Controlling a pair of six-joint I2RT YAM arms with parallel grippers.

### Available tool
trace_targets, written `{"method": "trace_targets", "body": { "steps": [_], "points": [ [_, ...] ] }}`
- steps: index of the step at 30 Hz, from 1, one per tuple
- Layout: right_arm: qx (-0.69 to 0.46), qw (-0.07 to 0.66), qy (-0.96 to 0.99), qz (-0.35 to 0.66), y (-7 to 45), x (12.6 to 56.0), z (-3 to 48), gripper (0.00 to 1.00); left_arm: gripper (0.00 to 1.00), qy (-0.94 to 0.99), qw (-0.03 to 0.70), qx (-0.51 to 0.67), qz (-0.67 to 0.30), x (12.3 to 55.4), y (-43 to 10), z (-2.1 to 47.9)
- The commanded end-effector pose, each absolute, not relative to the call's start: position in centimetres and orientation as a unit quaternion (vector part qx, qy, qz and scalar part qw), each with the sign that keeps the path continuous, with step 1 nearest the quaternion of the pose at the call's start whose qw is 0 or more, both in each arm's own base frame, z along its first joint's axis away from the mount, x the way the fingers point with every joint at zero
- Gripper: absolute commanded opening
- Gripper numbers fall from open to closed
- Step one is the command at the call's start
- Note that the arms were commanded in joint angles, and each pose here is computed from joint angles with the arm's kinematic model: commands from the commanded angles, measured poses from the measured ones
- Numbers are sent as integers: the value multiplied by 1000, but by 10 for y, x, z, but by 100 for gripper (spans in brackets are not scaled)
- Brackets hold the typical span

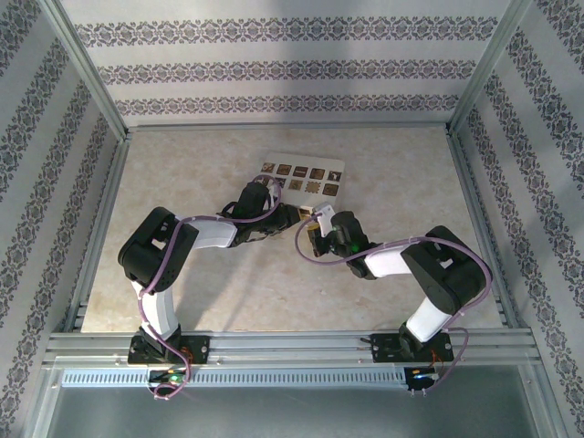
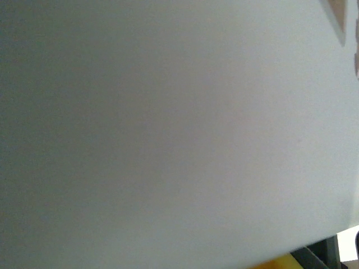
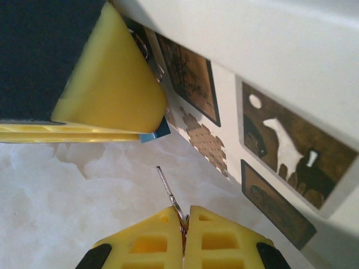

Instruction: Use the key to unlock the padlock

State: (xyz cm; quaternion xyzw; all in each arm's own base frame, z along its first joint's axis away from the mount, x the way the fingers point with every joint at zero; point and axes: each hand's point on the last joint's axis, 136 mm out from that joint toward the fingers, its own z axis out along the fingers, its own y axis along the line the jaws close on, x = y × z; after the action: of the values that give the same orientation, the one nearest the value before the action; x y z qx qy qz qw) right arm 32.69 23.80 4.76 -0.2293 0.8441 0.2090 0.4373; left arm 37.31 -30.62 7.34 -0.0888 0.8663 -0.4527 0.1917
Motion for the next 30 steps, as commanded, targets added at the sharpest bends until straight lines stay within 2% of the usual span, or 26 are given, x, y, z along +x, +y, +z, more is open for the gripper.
{"method": "trace_targets", "body": {
  "steps": [1,30],
  "points": [
    [-225,448,835,228,238,328,52,0,24,845,196,-72,-493,374,-323,112],
    [-205,467,825,245,244,336,55,0,24,845,189,-84,-494,376,-323,112]
  ]
}}
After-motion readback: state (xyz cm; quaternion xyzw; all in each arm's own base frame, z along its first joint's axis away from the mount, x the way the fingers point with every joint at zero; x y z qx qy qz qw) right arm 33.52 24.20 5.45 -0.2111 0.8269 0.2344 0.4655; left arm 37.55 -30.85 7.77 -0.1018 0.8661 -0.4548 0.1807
